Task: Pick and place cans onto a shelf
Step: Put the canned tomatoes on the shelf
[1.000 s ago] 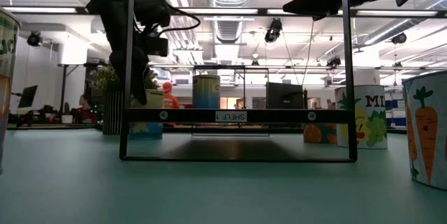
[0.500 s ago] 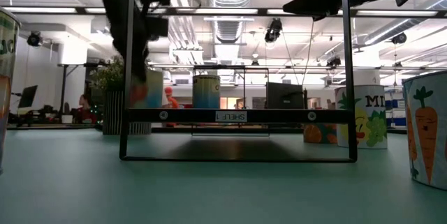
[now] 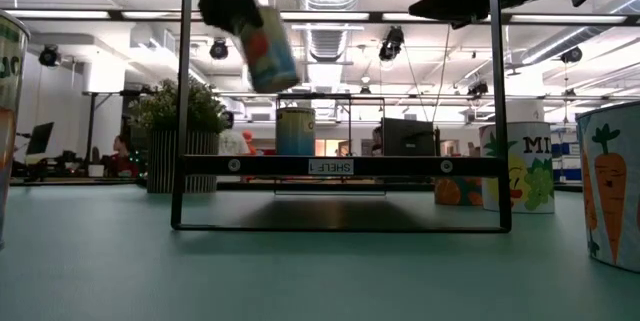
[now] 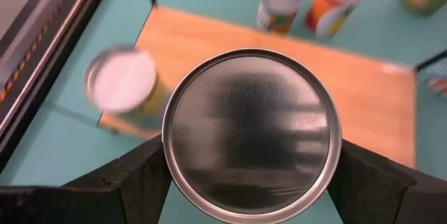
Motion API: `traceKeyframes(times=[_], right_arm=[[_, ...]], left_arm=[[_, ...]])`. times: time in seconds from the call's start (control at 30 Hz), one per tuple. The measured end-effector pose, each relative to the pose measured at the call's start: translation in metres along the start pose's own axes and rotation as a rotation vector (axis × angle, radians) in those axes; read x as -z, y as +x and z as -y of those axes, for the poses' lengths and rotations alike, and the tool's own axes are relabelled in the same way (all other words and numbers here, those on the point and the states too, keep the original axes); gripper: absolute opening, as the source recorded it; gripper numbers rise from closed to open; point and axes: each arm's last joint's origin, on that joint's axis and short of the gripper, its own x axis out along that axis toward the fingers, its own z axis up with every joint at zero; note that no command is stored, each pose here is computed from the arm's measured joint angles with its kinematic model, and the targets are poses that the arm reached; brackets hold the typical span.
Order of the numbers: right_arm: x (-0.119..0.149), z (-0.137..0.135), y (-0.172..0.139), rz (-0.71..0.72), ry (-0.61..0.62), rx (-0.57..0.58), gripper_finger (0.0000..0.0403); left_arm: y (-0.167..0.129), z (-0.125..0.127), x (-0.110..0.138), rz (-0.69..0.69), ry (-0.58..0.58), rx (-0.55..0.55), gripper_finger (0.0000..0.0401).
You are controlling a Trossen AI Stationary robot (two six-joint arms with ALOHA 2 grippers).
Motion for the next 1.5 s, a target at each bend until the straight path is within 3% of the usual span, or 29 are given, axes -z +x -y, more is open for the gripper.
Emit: traceKeyframes(times=[0.53, 0.87, 1.13, 1.5], right_arm=[[-0.002, 0.001, -0.024, -0.042, 0.038, -0.011, 0.0009], [-0.001, 0.0, -0.026, -0.055, 0.057, -0.014, 0.0009], [0.0, 0.0, -0.027, -0.064, 0.066, -0.016, 0.0009], [0.0, 0.0, -0.027, -0.068, 0.067, -0.017, 0.0009]], left_arm=[[0.049, 0.024, -0.049, -0.015, 0.065, 0.032, 0.0306], [0.103, 0.028, -0.059, -0.099, 0.055, -0.035, 0.0307], [0.119, 0.026, -0.06, -0.119, 0.076, -0.101, 0.0307], [0.131, 0.026, -0.056, -0.145, 0.037, -0.114, 0.0307]])
